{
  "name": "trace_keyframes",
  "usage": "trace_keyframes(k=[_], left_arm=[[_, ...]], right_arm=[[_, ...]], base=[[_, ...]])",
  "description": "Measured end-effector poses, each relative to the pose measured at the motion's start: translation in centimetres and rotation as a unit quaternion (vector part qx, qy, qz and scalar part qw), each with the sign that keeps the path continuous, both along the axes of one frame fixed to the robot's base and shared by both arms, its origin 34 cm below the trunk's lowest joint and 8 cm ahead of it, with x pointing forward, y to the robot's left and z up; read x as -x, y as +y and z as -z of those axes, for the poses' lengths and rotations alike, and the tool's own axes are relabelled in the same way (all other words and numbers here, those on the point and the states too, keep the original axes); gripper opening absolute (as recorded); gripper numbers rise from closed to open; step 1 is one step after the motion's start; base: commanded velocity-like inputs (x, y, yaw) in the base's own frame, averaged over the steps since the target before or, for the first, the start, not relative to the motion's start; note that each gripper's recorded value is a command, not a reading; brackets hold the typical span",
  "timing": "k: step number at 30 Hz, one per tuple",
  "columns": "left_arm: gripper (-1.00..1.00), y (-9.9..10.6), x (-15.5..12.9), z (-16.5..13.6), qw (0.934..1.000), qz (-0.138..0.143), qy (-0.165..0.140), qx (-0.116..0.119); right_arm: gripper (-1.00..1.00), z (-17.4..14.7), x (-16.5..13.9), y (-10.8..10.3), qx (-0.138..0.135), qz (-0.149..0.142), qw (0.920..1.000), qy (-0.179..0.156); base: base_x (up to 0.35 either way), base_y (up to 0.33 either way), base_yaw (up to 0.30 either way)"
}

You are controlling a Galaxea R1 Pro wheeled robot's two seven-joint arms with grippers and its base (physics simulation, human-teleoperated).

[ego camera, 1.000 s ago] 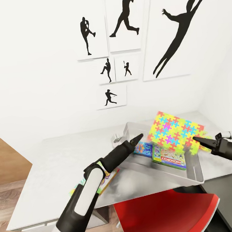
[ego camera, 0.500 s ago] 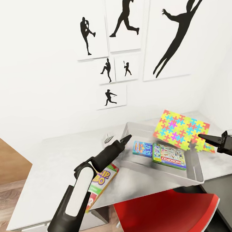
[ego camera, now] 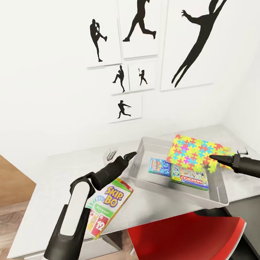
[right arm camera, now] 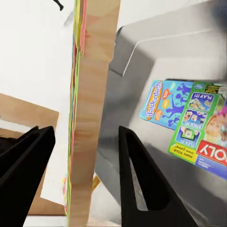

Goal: Put all the toys in the child's room - the three board games (two on the bed and one on the table), the two jigsaw puzzles on the table, and the tennis ball on the table - inside the toy box on the table in the child's room.

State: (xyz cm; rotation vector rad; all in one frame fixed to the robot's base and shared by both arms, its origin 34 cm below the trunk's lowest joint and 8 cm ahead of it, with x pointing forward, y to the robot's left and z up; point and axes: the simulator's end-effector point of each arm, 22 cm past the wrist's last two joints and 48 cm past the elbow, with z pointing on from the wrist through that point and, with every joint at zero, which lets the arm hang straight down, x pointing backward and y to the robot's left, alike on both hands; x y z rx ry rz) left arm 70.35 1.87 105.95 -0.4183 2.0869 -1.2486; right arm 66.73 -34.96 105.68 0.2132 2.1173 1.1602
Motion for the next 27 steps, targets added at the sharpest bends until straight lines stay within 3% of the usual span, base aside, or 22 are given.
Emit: trace_keyframes(k=[11,27], left_arm=[[1.00,0.5,-0.2,-0.4,0.9999,-0.001,0.009,0.013],[1.00,0.5,-0.3,-0.8,0.9998,0.002,0.009,0.017]], right_arm=[[-1.00,4.3,-1.7,2.9,0.027,-0.027,0.9974,0.061],[-1.00,4.3,-2.8,3.6,0.036,-0.037,0.9965,0.066]], base=[[0.000,0.000,0.000],[0.000,0.000,0.000]])
